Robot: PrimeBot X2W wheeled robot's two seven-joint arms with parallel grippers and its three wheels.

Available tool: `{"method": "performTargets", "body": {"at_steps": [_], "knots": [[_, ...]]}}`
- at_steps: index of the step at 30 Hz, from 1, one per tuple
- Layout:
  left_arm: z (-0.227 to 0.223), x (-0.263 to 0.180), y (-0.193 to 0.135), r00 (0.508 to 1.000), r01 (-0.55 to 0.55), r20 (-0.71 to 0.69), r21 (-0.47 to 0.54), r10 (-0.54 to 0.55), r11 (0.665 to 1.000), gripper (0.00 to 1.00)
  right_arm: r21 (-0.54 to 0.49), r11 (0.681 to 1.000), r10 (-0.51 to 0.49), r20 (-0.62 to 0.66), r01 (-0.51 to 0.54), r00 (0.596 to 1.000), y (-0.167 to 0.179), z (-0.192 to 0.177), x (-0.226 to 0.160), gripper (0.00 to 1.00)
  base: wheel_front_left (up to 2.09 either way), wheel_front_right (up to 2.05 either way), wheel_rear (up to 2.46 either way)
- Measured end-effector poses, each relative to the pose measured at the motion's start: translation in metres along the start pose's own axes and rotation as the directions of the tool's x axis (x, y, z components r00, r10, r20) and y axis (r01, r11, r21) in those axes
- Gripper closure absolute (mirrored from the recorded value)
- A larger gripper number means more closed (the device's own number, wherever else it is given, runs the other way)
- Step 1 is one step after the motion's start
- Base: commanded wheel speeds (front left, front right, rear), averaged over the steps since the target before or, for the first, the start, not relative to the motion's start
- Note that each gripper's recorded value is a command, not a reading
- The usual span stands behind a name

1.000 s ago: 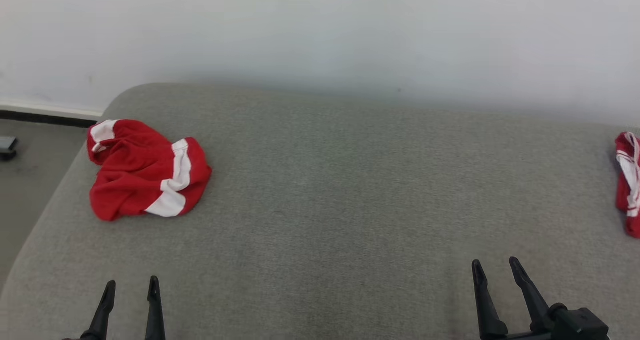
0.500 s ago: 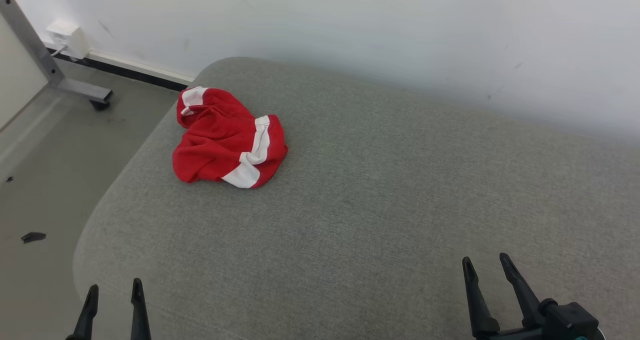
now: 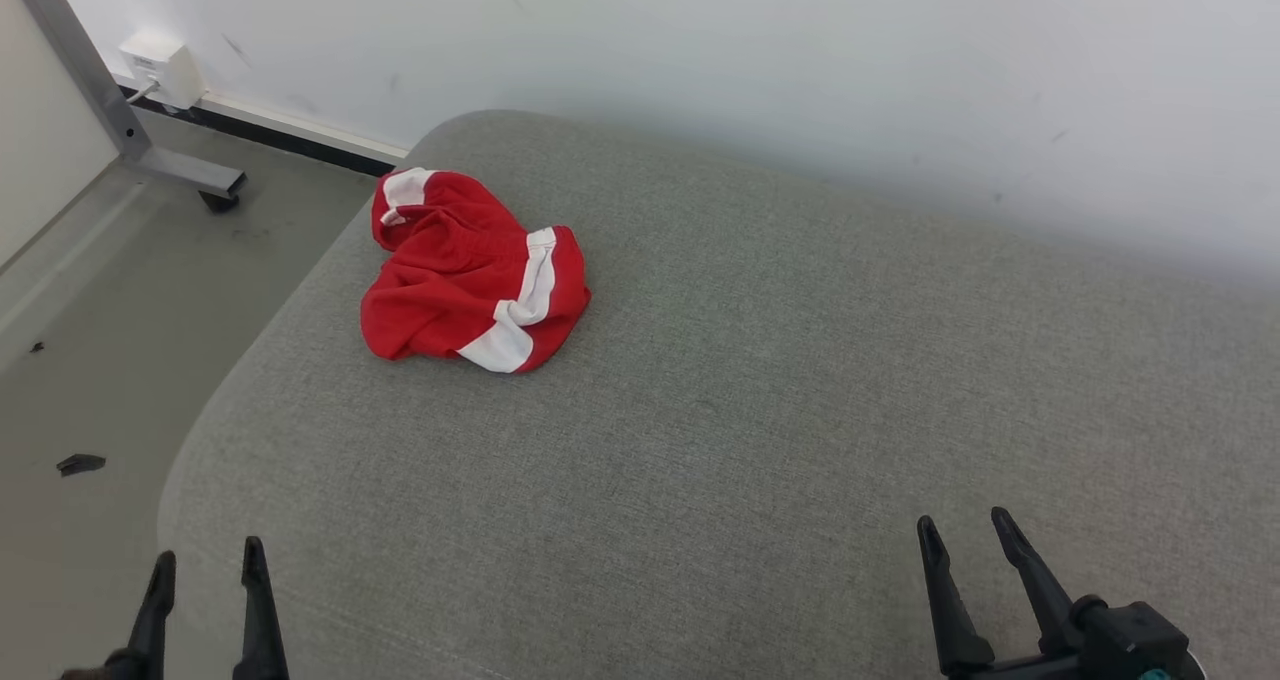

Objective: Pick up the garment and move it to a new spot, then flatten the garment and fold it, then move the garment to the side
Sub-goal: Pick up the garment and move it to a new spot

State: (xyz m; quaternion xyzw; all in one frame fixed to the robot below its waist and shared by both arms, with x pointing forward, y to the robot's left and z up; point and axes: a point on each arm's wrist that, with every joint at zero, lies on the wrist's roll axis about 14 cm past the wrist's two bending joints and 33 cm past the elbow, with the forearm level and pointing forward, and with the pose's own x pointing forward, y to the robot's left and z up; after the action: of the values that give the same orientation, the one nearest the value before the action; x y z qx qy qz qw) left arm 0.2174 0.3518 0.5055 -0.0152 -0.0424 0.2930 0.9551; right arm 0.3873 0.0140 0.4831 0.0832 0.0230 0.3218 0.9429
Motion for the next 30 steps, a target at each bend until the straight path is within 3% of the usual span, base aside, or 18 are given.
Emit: {"method": "performTargets", "body": {"at_steps": [10, 18, 24, 30], "knots": [[0.053, 0.081, -0.036, 0.983, 0.096, 0.154, 0.007, -0.096, 0.995, 0.0, -0.038, 0.996, -0.077, 0.024, 0.078, 0.997, -0.041, 0.01, 0.004, 0.0, 0.0, 0.0, 0.0], [0.095, 0.17, -0.09, 0.949, 0.186, 0.259, 0.006, -0.181, 0.983, 0.0, -0.085, 0.976, -0.195, 0.086, 0.202, 0.977, -0.101, 0.03, 0.005, 0.0, 0.0, 0.0, 0.0], [0.082, 0.219, -0.124, 0.948, 0.236, 0.218, 0.016, -0.234, 0.972, 0.0, -0.086, 0.956, -0.276, 0.079, 0.282, 0.958, -0.13, 0.023, -0.007, 0.0, 0.0, 0.0, 0.0], [0.018, 0.259, -0.15, 0.964, 0.266, 0.005, 0.027, -0.266, 0.964, 0.0, -0.093, 0.929, -0.355, 0.062, 0.359, 0.933, -0.16, 0.015, -0.022, 0.0, 0.0, 0.0, 0.0]]}}
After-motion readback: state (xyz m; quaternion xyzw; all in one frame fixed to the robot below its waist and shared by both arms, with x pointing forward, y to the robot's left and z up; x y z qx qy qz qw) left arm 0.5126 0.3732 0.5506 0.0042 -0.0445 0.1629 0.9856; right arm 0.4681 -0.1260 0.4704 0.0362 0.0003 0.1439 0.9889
